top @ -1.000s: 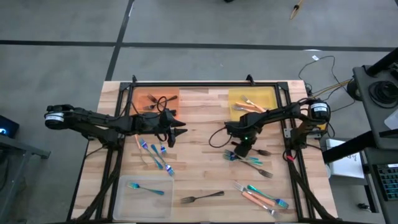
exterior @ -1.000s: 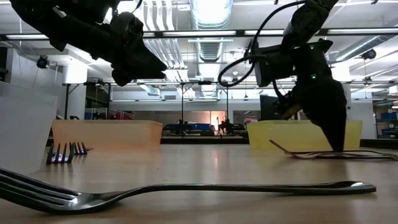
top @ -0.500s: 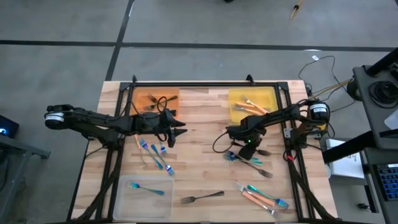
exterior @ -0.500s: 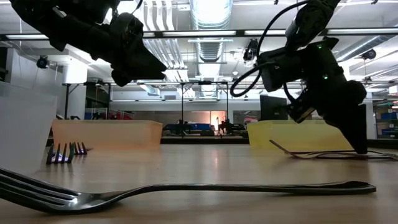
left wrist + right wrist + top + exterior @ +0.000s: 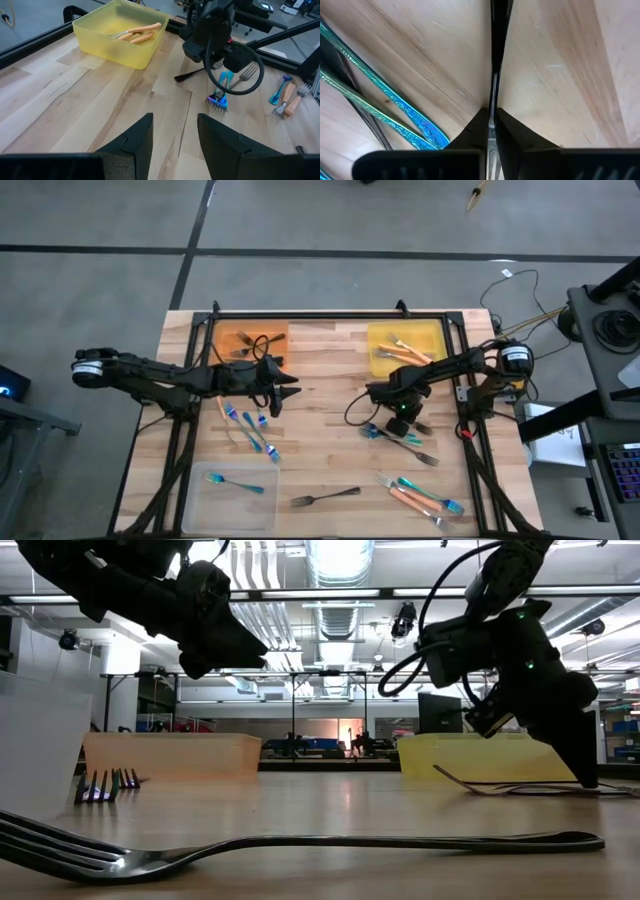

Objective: Sort silverware by color (type)
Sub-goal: Put the black fork into the orange bin, then put the blue fork into the transparent bin

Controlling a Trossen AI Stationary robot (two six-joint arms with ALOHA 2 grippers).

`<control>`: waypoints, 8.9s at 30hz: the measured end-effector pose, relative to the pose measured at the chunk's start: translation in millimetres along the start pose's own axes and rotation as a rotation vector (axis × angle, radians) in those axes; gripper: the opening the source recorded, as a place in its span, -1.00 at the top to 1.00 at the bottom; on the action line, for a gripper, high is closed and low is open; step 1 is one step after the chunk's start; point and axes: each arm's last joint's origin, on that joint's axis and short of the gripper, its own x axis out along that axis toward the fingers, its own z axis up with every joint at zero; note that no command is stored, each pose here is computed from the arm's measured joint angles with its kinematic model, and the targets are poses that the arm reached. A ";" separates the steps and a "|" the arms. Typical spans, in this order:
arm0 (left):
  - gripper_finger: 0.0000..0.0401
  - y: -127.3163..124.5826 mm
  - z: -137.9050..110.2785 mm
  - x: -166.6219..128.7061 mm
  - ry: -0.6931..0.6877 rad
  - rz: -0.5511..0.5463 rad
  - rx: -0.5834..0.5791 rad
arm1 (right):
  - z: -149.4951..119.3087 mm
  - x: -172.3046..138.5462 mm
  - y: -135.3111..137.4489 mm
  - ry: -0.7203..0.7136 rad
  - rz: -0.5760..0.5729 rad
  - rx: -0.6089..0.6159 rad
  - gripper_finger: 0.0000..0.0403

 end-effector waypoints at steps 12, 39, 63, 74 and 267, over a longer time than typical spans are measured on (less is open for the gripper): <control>0.33 -0.2 0.8 0.1 -0.008 -0.002 -0.003 | 28.9 -27.2 17.6 -0.295 -0.014 -0.103 0.95; 0.33 8.2 11.7 -15.3 -0.356 0.630 -0.071 | 90.9 -141.1 51.5 -1.352 -0.198 -0.087 0.96; 0.19 5.1 10.9 -7.4 -0.561 0.293 0.056 | 104.0 -151.6 72.3 -1.583 -0.165 -0.221 0.96; -0.12 9.9 29.9 8.9 -0.587 0.392 0.045 | 103.8 -152.2 72.7 -1.588 -0.193 -0.246 0.96; 0.62 -55.0 28.1 -71.9 -0.342 -0.192 0.081 | 29.9 -60.7 46.3 -0.520 -0.196 -0.169 0.95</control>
